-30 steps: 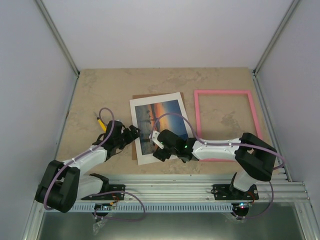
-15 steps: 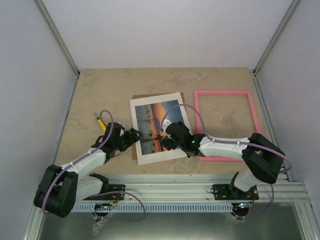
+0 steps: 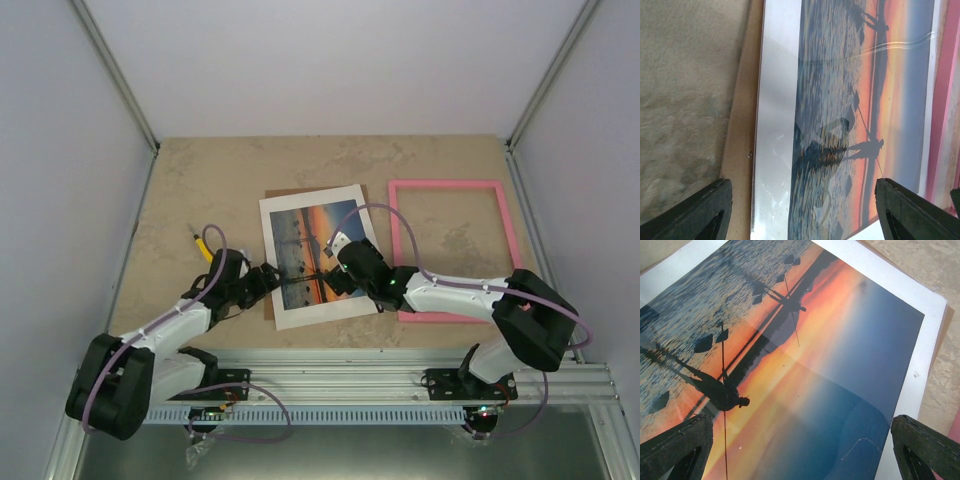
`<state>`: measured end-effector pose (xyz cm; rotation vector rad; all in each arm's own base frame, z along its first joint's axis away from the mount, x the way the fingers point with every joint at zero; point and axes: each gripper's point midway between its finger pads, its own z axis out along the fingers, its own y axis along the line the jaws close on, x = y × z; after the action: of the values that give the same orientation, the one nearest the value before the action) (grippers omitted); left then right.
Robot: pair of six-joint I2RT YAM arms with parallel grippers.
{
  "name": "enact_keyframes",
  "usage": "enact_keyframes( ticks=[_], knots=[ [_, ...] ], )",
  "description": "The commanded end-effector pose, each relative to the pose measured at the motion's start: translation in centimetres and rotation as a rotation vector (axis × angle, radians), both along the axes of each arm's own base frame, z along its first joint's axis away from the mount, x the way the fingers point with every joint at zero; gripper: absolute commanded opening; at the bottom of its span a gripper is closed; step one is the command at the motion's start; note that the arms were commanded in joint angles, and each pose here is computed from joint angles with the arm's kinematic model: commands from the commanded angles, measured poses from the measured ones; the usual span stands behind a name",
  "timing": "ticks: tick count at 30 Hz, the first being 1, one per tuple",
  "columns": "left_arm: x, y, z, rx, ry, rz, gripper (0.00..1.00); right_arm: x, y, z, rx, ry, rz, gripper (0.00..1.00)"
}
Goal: Take the photo out of the frame
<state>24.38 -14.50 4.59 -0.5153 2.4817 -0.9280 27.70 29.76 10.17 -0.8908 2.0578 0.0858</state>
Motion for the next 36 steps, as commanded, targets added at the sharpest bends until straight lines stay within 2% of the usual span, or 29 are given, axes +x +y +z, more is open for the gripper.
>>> enact_keyframes(
  ticks=[1, 12, 19, 23, 36],
  knots=[
    [-1.0, -0.5, -0.9, 0.007, 0.027, -0.043, 0.80, 0.2, 0.1, 0.6, 0.034, -0.013, -0.013, 0.98],
    [-1.2, -1.5, -1.0, -0.019, 0.025, -0.078, 0.78, 0.1, 0.1, 0.5, 0.035, -0.010, -0.007, 0.98],
    [-0.7, -1.9, 0.1, -0.056, -0.006, -0.072, 0.72, -0.2, 0.3, 0.8, 0.053, -0.011, 0.016, 0.98],
    [-0.4, -2.3, 1.3, -0.085, -0.036, -0.073, 0.69, -0.7, 0.8, 1.0, 0.069, -0.004, 0.052, 0.98],
    [0.3, -3.8, 2.1, -0.113, -0.054, -0.100, 0.67, -2.8, 3.1, 1.0, 0.076, 0.007, 0.188, 0.98]
  ],
)
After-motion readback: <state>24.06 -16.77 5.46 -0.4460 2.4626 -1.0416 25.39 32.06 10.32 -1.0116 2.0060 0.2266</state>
